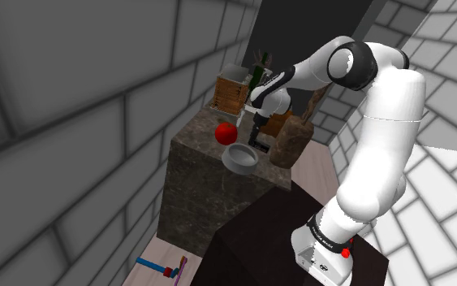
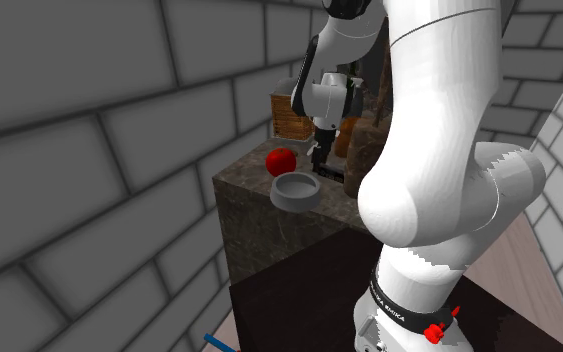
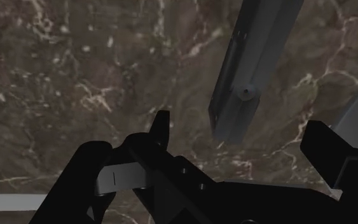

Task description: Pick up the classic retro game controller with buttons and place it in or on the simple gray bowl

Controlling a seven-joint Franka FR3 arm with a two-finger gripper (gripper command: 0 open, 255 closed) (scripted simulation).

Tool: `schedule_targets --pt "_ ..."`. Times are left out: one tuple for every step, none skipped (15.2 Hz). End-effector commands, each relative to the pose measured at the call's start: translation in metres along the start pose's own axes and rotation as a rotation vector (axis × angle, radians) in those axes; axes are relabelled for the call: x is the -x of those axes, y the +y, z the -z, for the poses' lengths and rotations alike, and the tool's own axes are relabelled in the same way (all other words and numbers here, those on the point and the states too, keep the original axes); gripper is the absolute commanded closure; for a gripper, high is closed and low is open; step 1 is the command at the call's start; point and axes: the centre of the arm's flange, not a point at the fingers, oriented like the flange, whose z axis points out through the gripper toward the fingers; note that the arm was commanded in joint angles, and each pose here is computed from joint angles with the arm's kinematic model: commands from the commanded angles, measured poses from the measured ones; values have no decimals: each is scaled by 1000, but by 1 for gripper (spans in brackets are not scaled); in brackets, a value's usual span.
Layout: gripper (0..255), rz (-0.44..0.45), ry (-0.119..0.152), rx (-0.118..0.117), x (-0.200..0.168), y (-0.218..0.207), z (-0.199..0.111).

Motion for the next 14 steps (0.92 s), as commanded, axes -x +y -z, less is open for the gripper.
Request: schedule_targets --pt "0 0 0 0 0 0 0" --pt "255 0 0 0 0 0 0" --pt "255 0 0 0 0 0 0" --pt "255 0 0 0 0 0 0" --pt "255 0 0 0 0 0 0" --pt "255 0 0 0 0 0 0" --pt "255 0 0 0 0 0 0" --pt "255 0 0 0 0 0 0" --pt "255 0 0 0 0 0 0" --pt "255 0 0 0 0 0 0" --pt "255 0 0 0 0 0 0" --pt "255 0 0 0 0 0 5" --pt "255 0 0 0 0 -1 10" --pt "255 0 0 0 -1 -1 16"
